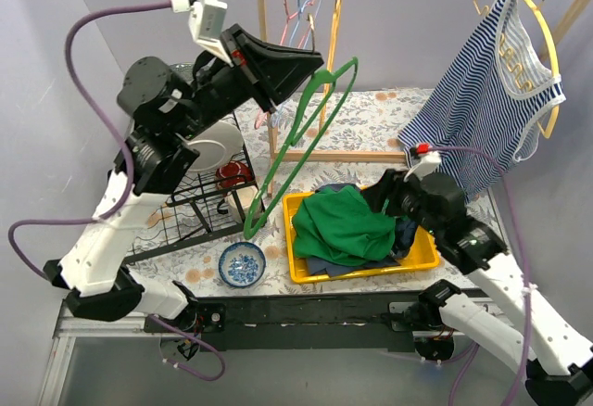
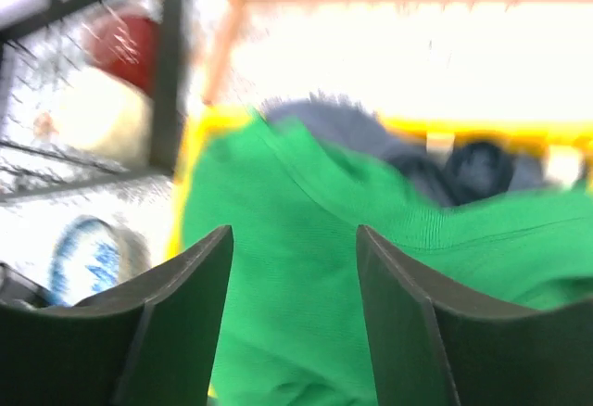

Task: Remove the tank top from the hanger
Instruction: Place the tank top in the bin, then place the hanger at the clothesline.

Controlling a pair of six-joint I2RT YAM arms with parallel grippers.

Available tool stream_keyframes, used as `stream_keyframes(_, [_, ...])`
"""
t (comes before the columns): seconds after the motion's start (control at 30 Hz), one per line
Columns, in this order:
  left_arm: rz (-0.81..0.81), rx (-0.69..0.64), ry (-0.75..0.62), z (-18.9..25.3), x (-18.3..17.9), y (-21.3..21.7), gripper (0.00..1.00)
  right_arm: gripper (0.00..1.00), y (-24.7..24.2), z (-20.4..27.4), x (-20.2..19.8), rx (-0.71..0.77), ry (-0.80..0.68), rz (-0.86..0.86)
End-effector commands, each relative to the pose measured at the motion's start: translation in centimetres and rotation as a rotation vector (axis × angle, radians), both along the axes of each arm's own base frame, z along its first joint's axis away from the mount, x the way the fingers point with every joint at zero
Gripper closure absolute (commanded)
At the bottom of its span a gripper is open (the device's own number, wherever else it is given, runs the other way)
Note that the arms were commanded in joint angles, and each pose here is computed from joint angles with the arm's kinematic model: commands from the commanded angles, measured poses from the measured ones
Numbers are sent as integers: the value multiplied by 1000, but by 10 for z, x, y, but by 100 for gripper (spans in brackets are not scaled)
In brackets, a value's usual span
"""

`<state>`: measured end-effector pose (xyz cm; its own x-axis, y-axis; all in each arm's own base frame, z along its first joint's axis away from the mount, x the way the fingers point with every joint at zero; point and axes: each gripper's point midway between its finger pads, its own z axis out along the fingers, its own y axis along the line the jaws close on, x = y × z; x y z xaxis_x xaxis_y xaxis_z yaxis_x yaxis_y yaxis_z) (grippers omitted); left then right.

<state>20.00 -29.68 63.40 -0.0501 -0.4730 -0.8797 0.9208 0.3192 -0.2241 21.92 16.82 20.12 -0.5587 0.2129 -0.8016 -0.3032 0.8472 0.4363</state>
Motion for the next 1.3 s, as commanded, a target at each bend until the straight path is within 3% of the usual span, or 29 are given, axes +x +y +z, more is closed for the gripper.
stream_keyframes(0.0, [-14,-82,-80,26,0,-2,100,34,-15,97,-1,-34,-187,8])
stream_keyframes(0.03, [-8,-87,-85,26,3,-4,100,33,-11,134,-8,6,-246,47])
stream_keyframes(0.1, [-8,-93,-88,25,14,-14,100,31,-6,159,-16,13,-280,109])
stream_keyframes(0.27, [-25,-114,-104,23,31,-34,100,30,8,261,-55,194,-456,277])
stream_keyframes(0.43, [7,-122,-89,10,58,-54,100,30,20,316,-80,355,-495,375])
stream_keyframes(0.7, [175,-180,-18,-5,108,-66,100,35,45,307,-39,337,-369,346])
stream_keyframes(0.93, [328,-160,18,-27,141,-76,100,36,43,337,-40,457,-403,307])
stream_keyframes(1.27, [414,-154,26,-40,156,-95,100,41,45,278,-6,397,-217,160])
